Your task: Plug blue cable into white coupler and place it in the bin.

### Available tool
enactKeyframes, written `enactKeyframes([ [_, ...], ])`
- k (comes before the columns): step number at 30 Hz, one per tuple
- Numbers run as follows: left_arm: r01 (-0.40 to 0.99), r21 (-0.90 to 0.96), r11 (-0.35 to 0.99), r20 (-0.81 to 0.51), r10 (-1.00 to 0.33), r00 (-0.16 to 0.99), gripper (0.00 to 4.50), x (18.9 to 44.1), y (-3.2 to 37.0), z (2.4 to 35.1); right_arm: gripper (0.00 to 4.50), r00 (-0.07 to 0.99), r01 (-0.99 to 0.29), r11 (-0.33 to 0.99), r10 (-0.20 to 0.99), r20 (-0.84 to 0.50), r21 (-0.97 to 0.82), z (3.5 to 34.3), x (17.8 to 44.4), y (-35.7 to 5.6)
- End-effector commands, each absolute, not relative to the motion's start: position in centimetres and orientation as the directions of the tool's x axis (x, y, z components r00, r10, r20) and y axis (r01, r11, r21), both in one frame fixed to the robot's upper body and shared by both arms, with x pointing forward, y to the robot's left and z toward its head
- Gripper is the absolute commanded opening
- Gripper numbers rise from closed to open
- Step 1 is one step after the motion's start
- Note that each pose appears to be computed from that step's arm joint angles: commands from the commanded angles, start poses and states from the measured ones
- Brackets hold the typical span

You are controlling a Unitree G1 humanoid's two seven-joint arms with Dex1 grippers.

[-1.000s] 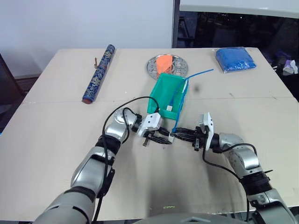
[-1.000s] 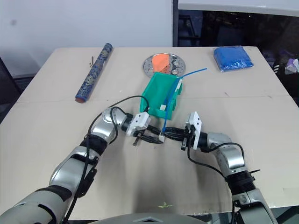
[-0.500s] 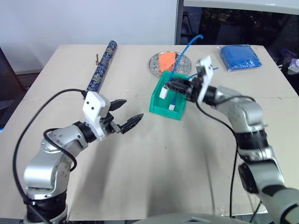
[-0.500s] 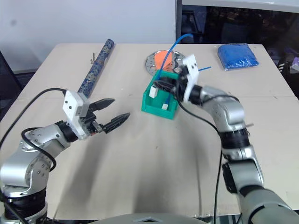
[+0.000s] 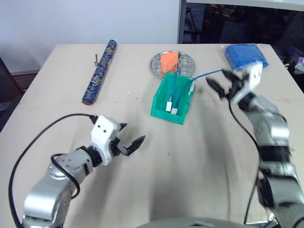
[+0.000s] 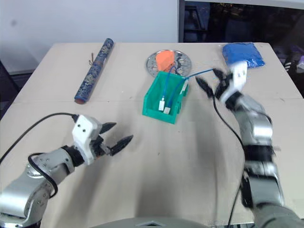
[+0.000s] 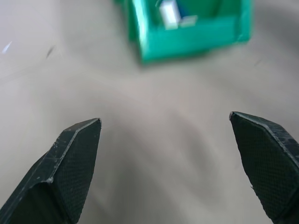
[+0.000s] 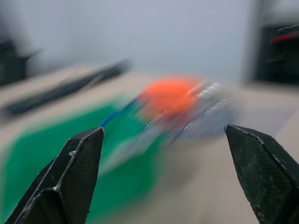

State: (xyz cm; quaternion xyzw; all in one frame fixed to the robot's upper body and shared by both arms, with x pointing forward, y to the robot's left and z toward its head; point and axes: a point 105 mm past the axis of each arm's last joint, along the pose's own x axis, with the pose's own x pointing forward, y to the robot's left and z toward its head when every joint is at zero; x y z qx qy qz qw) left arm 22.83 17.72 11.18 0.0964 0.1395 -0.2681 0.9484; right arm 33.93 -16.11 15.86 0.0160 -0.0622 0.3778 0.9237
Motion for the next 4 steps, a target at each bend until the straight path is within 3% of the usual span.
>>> enactKeyframes([
  [1, 0.501, 0.126, 0.856, -0.256, -0.459, 0.85, 4.5, 21.0, 17.3, 10.5, 4.06, 0.606, -0.788, 0.609, 0.793, 0.06, -0.092, 13.9, 28.4, -18.0],
  [4, 0.495, 0.127, 0.86, -0.296, -0.443, 0.846, 4.5, 19.2, 17.6, 8.5, 4.06, 0.594, -0.805, 0.591, 0.803, -0.053, -0.054, 10.5, 25.2, -19.9],
])
